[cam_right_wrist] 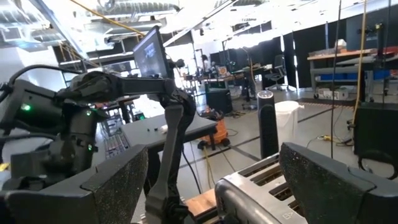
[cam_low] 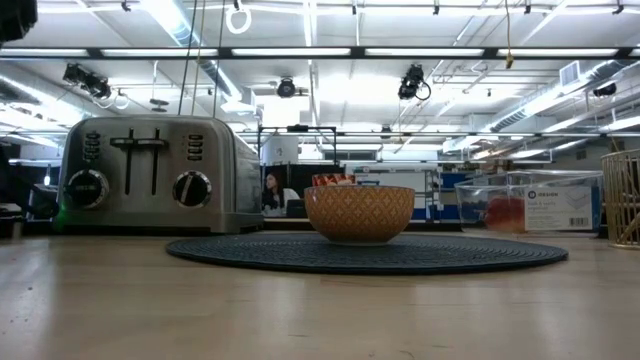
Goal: Arrange a breakfast setting
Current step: Pour the cereal from the cereal box into the blue bowl
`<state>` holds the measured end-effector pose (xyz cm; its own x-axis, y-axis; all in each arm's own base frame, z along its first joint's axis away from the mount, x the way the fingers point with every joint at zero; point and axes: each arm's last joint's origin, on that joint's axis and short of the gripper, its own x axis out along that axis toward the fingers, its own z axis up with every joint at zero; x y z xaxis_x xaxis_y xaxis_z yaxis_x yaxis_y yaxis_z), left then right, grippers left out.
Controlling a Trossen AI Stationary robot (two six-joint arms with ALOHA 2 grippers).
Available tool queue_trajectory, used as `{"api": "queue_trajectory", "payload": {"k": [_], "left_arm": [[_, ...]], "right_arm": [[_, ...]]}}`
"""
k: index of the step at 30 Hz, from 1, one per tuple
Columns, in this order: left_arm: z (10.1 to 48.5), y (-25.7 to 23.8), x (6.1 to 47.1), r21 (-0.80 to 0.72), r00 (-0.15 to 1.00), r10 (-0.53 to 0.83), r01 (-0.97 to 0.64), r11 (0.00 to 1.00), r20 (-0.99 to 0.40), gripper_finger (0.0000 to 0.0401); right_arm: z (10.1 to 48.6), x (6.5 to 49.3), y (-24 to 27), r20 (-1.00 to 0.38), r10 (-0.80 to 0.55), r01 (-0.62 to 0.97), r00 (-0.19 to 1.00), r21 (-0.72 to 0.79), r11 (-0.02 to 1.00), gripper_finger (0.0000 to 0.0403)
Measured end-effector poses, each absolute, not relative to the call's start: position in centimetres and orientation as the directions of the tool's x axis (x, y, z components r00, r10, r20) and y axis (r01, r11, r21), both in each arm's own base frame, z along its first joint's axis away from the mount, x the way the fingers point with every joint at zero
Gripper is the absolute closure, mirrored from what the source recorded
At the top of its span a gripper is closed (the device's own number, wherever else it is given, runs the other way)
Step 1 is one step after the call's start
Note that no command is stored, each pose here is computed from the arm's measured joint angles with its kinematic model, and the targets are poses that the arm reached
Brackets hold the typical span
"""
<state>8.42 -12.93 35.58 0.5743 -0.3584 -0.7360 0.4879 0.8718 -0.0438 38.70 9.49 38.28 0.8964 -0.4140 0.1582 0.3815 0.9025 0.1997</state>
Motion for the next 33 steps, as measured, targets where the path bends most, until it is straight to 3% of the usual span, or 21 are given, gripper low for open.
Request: {"api": "queue_trajectory", "payload": {"k": [10,24,33], "left_arm": [[35.2,-13.7,8.9,0.016,0.56,-0.35,0.545,0.838,-0.751,0.039],[41.0,-12.3,8.5,-0.066,0.681,-0.414,0.475,0.877,-0.604,0.0396],[39.7,-13.9,7.7,-0.241,0.624,-0.443,0.384,0.891,-0.643,0.0397]], "right_arm": [[38.3,38.7,9.5,0.16,-0.401,0.372,0.902,0.182,0.91,0.0037],[38.2,38.7,9.5,0.155,-0.393,0.367,0.906,0.175,0.914,0.0037],[37.9,38.9,9.2,0.131,-0.399,0.378,0.908,0.156,0.913,0.0037]]}}
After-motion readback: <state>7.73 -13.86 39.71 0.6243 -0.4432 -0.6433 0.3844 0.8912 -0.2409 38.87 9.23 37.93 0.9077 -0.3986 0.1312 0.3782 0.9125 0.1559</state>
